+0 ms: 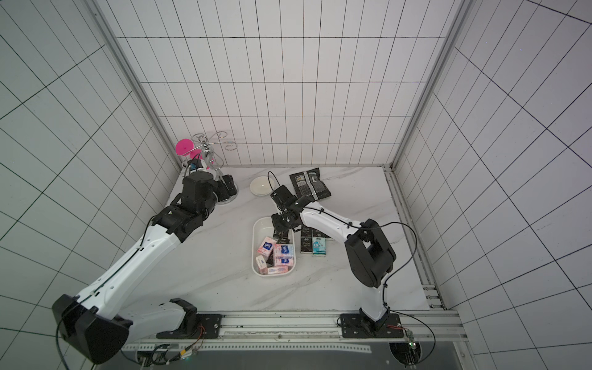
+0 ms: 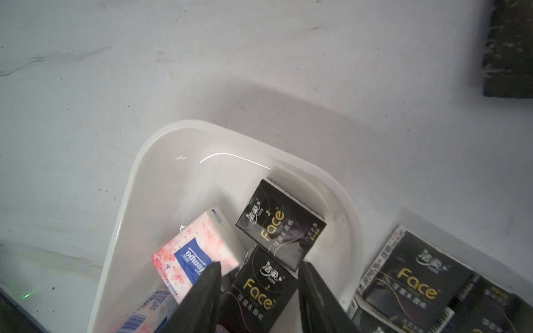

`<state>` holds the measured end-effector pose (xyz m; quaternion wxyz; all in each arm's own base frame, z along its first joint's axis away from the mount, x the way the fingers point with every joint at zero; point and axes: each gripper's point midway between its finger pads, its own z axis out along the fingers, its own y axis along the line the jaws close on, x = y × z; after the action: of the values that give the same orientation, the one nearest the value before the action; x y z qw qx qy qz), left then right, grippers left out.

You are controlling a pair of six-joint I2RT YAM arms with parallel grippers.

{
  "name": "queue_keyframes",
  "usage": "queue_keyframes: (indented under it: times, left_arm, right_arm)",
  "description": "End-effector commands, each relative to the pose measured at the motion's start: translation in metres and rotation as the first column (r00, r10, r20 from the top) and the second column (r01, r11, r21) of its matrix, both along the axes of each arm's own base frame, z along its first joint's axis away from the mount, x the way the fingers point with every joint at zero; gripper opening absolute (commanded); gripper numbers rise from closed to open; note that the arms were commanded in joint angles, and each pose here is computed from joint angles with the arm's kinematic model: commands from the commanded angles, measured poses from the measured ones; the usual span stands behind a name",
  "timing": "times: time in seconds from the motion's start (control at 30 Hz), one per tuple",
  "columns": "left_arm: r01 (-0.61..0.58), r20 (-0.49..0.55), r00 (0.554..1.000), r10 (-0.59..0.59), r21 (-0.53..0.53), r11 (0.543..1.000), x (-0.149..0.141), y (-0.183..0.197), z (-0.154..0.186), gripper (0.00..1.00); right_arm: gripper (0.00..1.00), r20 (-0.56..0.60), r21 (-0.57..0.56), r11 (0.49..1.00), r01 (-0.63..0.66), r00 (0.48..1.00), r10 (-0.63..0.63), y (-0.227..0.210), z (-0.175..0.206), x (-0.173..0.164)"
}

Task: Take the pocket tissues out of the storage box
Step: Pick up the pocket tissues from the storage box.

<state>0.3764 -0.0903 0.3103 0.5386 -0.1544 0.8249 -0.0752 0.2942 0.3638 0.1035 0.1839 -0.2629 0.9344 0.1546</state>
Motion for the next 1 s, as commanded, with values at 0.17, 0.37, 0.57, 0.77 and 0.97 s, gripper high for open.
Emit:
queue_keyframes:
  times: [0.17, 0.37, 0.57, 0.77, 0.97]
  left_arm:
    - [0.017, 0.023, 1.0, -0.017, -0.012, 1.0, -0.007, 0.0, 0.01, 0.99]
    - [0.03, 0.022, 0.999, -0.029, -0.025, 0.999, -0.008, -0.003, 0.009, 0.99]
    - [0.033, 0.033, 0.999, -0.032, -0.028, 0.999, -0.011, -0.002, 0.013, 0.99]
    - [0.033, 0.041, 0.999, -0.032, -0.027, 0.999, -0.012, -0.001, 0.015, 0.99]
    - [0.031, 0.038, 0.999, -0.03, -0.028, 0.999, -0.011, -0.001, 0.014, 0.99]
  right_arm:
    - [0.47, -0.031, -0.124, 0.987, 0.106, 0.993, -0.11, -0.008, -0.026, 0.002]
    - [0.52, -0.058, -0.145, 0.979, 0.144, 0.986, -0.154, -0.01, -0.038, -0.005]
    - [0.54, -0.087, -0.157, 0.975, 0.154, 0.982, -0.169, -0.006, -0.053, -0.004]
    - [0.61, -0.128, -0.151, 0.977, 0.151, 0.977, -0.171, 0.003, -0.067, -0.004]
    - [1.0, -0.175, -0.058, 0.991, 0.117, 0.977, -0.125, 0.024, -0.07, -0.008]
